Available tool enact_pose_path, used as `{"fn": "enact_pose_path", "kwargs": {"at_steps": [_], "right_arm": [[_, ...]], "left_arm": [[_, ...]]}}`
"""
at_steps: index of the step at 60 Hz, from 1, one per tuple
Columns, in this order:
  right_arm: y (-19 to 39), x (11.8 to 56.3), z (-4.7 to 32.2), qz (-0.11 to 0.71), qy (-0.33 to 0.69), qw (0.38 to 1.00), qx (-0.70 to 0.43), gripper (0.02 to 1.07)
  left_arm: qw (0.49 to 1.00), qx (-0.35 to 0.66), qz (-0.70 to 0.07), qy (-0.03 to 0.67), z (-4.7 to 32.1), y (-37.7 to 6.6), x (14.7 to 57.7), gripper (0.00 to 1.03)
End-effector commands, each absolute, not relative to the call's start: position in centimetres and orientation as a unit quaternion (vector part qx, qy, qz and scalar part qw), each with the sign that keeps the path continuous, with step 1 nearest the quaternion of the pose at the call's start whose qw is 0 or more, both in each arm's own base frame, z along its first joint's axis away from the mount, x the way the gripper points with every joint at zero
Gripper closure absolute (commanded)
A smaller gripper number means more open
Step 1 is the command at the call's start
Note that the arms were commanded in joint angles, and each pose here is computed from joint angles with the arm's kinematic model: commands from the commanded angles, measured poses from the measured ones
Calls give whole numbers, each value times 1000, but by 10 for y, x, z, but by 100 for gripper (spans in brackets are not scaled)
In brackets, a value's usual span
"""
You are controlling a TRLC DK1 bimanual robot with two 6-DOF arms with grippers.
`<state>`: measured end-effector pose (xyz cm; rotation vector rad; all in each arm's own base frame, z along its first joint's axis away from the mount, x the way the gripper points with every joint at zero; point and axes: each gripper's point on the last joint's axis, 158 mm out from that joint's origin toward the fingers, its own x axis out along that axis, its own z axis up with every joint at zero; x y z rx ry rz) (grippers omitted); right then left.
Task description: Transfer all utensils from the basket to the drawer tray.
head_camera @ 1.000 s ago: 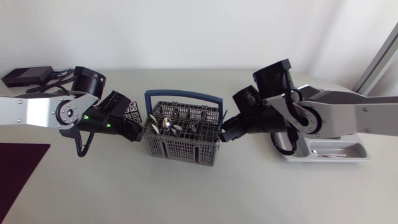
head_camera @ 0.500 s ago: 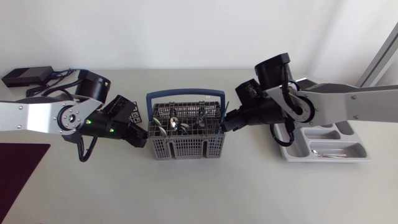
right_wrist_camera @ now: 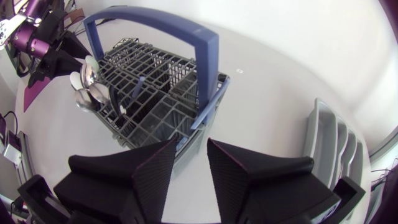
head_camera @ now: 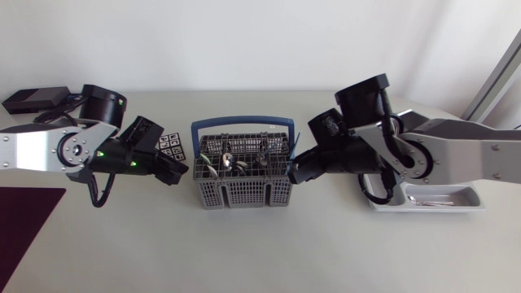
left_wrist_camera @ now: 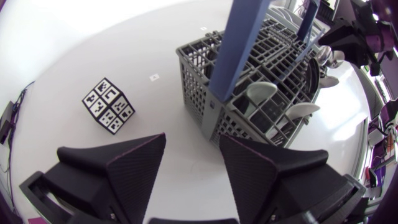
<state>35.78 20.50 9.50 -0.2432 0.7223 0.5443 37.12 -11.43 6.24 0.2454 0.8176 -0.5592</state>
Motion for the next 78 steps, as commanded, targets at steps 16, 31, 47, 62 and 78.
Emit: {"fn": "enact_pose_path", "kwargs": {"at_steps": [16, 31, 47, 62, 78], "right_arm": [[173, 363, 60, 218, 393, 887, -106, 66], [191, 355, 53, 237, 400, 878, -111, 66], [198, 349, 51, 245, 401, 876, -112, 66], [196, 348, 54, 240, 395, 880, -115, 66], [165, 346, 68, 204, 392, 889, -118, 31]], "left_arm": [[881, 127, -263, 372, 72, -103, 363, 36], [885, 130, -265, 361, 81, -105, 359, 36], [886, 132, -266, 356, 85, -105, 356, 36], [887, 136, -275, 345, 102, -114, 351, 35], [880, 151, -302, 335, 117, -137, 337, 35]]}}
